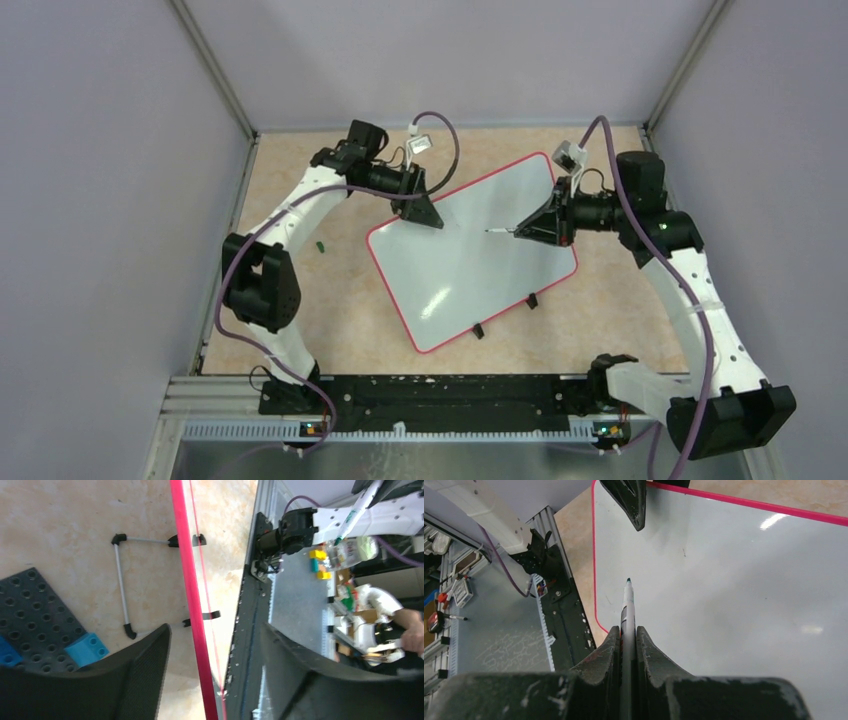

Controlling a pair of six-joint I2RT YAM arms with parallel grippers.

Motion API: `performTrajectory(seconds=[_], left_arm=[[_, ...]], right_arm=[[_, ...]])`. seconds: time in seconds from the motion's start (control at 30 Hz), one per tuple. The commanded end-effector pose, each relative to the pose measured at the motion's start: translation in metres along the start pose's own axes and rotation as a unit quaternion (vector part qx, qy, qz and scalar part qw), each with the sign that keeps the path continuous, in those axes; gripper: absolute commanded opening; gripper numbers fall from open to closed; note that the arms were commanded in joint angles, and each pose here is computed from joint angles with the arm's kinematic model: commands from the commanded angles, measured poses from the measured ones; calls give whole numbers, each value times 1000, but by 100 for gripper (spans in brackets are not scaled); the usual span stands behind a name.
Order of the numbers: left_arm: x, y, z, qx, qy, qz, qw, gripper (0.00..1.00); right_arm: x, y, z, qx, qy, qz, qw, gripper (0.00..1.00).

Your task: Write a sentence on the whiteboard

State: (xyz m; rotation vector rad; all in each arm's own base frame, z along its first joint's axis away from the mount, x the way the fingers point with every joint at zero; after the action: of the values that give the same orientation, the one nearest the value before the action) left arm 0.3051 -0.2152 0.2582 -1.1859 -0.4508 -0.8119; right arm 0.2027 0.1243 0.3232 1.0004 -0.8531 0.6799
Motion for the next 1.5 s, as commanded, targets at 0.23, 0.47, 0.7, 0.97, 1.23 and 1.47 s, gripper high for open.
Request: performTrajectory(seconds=[0.23, 0.47, 0.7, 0.97, 1.23, 1.47], left_arm=[[21, -23, 110, 100, -137, -45, 984, 99], [-1, -40, 134, 165, -160, -59, 971, 99], [-24, -52, 132, 183, -142, -80, 970, 99], [-44, -41, 130, 156, -114, -40, 980, 99], [-43, -33, 122, 112, -116, -28, 987, 81], [-34, -29, 100, 76, -85, -33, 993, 62]], right_arm=[[4, 17, -13, -2, 37, 92, 995, 0], [8, 29, -40, 7, 61, 135, 989, 0], [9, 48, -77, 30, 93, 181, 979, 0], [10, 59, -98, 55, 102, 191, 975, 0], [-5, 61, -106, 77, 107, 181, 975, 0], [-3, 57, -111, 58, 90, 179, 978, 0]])
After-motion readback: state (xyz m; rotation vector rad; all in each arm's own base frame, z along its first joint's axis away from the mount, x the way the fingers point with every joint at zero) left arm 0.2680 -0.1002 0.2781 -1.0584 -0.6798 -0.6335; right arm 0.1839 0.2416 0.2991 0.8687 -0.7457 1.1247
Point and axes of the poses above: each gripper's point midway between its finger pads, its own z axis back along the fingers, its own y axis along the line the jaws close on, x = y × z, the point moved 7 cm from there along z, back along the fingers, and after that the axes turned 4 degrees about -z, right-handed, at the moved point
